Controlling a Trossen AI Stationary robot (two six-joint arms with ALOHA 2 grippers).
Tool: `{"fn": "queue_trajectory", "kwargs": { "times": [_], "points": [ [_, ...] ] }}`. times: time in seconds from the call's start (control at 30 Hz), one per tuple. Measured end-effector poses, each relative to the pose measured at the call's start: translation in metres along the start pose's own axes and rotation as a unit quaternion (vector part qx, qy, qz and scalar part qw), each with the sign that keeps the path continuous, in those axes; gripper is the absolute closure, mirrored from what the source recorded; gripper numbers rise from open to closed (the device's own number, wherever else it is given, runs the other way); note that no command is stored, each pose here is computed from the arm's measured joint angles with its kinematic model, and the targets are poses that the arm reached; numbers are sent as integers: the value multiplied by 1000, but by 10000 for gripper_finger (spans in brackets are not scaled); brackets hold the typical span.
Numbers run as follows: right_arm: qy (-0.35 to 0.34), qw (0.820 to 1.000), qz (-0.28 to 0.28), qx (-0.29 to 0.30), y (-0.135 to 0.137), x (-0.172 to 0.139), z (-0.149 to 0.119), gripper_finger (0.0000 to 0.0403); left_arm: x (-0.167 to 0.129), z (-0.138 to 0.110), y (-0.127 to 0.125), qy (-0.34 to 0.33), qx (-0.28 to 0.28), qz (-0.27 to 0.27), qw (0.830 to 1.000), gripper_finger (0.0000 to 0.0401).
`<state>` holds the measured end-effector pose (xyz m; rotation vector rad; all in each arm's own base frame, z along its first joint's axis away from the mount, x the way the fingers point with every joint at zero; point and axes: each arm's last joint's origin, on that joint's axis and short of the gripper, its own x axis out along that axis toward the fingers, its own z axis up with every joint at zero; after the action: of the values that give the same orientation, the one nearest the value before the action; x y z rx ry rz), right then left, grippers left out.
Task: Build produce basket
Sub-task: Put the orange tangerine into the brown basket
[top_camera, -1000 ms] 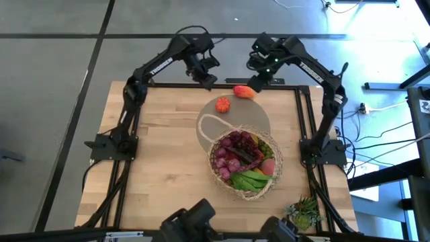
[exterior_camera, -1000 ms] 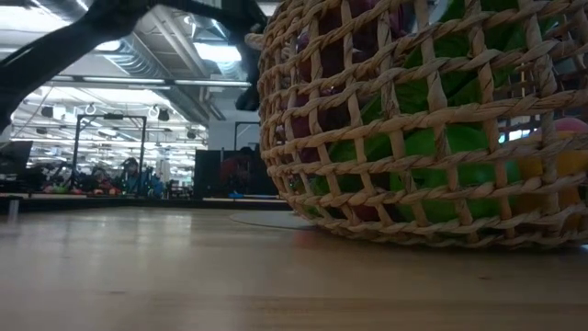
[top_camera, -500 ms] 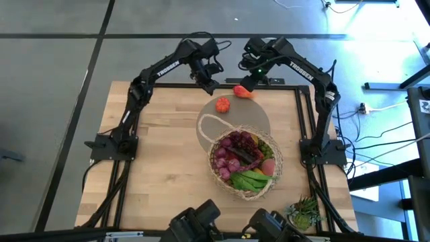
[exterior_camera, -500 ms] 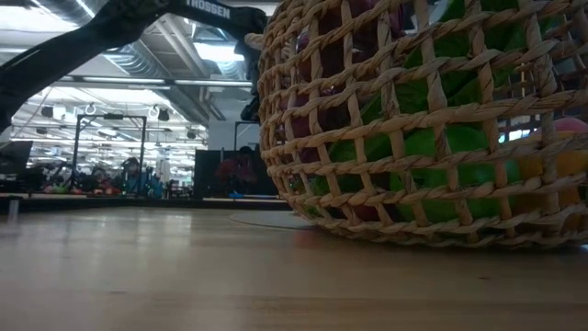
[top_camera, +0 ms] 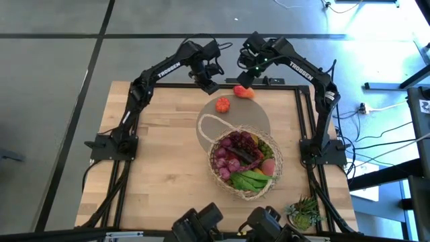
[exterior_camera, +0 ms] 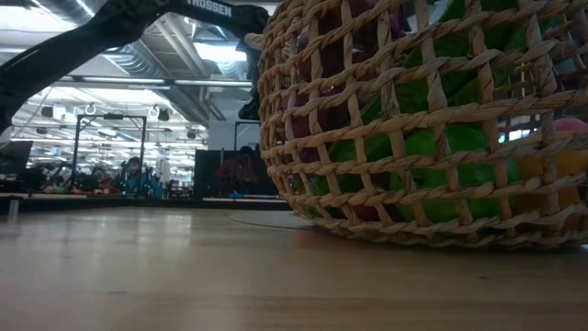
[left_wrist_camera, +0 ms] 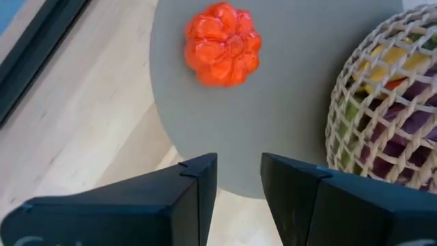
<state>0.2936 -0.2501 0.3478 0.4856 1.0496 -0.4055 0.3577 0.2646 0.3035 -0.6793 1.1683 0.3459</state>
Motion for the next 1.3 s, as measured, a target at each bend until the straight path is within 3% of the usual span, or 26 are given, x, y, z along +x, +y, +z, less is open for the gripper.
{"fn": "queue_trajectory", "kwargs": {
  "times": [0.27,0.5,0.67,0.9,1.1,1.3],
  "points": [
    [-19,1000,-1,-4,0,0,4,256,0,0,-1,0,-75,4,997,299],
    [-19,1000,-1,-5,0,0,4,256,-2,-2,4,15,-89,-18,996,285],
    [-19,1000,-1,-4,0,0,4,256,-4,-4,11,25,-97,-28,995,232],
    [-19,1000,-1,-5,0,0,4,256,-5,-2,15,13,-98,-10,995,121],
    [-19,1000,-1,-5,0,0,4,256,-2,-1,10,0,-87,51,995,48],
    [-19,1000,-1,-5,0,0,4,256,6,-2,-14,-19,-69,141,987,35]
  ]
}}
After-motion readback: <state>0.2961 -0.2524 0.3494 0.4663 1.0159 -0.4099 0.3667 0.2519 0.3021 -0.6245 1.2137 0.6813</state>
